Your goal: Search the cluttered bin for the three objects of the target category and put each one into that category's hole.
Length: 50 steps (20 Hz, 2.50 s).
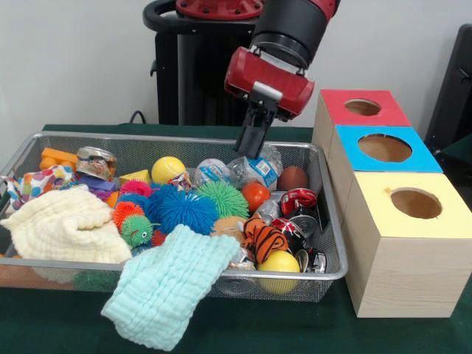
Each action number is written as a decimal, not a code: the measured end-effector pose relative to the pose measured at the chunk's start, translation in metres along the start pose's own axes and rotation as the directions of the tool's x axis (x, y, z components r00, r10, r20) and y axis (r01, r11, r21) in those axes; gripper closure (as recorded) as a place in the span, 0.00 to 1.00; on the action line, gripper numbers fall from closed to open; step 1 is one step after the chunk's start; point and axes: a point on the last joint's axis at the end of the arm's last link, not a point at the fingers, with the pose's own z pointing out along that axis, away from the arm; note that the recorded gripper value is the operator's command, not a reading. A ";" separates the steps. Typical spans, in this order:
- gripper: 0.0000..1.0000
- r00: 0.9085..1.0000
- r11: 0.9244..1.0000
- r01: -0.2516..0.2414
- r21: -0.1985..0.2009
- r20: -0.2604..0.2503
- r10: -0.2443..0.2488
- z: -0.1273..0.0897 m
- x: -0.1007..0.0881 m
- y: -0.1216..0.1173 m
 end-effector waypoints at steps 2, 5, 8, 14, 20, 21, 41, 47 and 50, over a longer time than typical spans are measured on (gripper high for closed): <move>1.00 1.000 1.000 0.002 -0.007 0.026 -0.002 0.001 0.000 0.007; 1.00 0.997 1.000 0.009 -0.019 0.078 -0.008 0.005 0.007 0.025; 1.00 0.993 0.999 0.018 -0.027 0.116 -0.015 0.011 0.019 0.041; 1.00 0.991 0.999 0.034 -0.026 0.129 -0.031 0.022 0.041 0.051; 0.00 0.993 0.998 0.054 -0.021 0.107 -0.052 0.032 0.069 0.055; 0.00 0.993 0.998 0.056 -0.021 0.105 -0.053 0.033 0.071 0.055; 0.00 0.991 0.998 0.068 -0.004 0.113 -0.067 0.047 0.108 0.065; 0.00 0.987 0.998 0.068 0.007 0.149 -0.068 0.054 0.123 0.067; 0.00 0.983 0.997 0.076 0.006 0.169 -0.076 0.057 0.129 0.068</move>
